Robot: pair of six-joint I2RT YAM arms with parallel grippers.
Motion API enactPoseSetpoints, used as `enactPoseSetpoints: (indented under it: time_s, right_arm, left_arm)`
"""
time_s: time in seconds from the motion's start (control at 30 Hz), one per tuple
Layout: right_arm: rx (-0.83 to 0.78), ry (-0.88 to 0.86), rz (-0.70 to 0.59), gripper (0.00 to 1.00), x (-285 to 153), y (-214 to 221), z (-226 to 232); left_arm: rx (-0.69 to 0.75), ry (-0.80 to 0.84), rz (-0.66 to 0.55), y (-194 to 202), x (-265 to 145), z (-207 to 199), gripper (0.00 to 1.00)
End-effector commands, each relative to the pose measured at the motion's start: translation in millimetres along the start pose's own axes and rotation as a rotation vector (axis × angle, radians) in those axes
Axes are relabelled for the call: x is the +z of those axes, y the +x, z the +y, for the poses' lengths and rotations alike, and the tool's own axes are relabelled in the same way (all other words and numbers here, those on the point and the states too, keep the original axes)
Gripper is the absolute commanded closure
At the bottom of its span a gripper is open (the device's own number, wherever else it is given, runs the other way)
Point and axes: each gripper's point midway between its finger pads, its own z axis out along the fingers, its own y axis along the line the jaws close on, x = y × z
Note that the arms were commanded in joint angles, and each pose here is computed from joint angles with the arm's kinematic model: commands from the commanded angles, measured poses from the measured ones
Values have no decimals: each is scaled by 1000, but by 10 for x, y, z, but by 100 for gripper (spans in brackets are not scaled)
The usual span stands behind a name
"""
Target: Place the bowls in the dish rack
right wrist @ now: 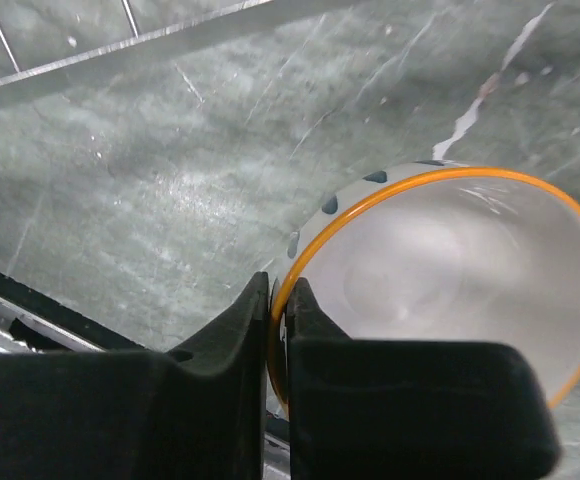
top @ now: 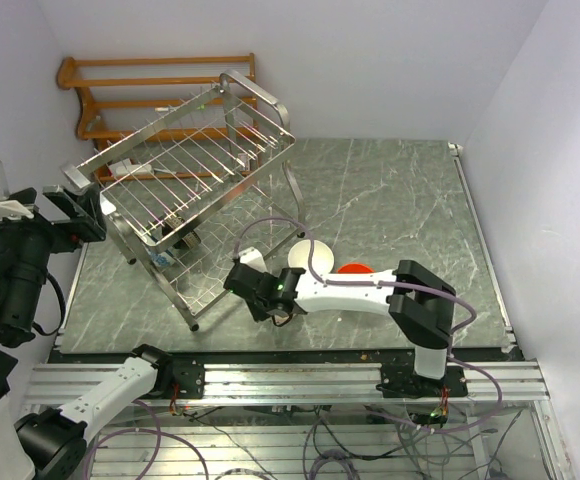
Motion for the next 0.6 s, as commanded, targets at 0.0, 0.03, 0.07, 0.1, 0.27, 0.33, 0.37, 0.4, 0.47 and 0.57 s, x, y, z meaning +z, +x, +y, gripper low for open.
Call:
enactPoseSetpoints:
  time_s: [0.0,0.03,0.07,0.1,0.27,0.33,0.37,0.4,0.47,0.57]
  right_arm:
    - [-11,-2,28,100,-16,76,-1]
    - [-12,-17,21,100,-53,47,25]
    - [-12,-43,13,100,-110,7,70]
    - [-11,-75,3,100,-171,-38,127]
    - [-10,-261,-46,100,-584,-271,426]
    - [-12,-339,-55,100,-757,-334,530]
    - [-11,-385,-57,100,-835,-362,585]
    - [-6,-440,-58,100,-908,-399,644]
    - [11,-542,-37,100,-1012,-429,712]
    - [37,-676,-38,100,-1176,-504,795]
  left_arm:
    - [-2,-10,-16,-26,-4,25,1]
    - [-2,-12,-18,-32,-4,27,1]
    - [-2,-12,-21,-45,-6,30,1]
    - [-3,-15,-25,-58,-10,36,1]
    - [-15,-18,-43,-123,-42,55,1]
    - [-18,-21,-44,-121,-50,64,1]
    - [-20,-22,-45,-119,-56,67,1]
    - [-24,-24,-46,-118,-62,73,1]
    - [-32,-19,-48,-123,-69,66,1]
    - [-38,-19,-51,-149,-78,67,1]
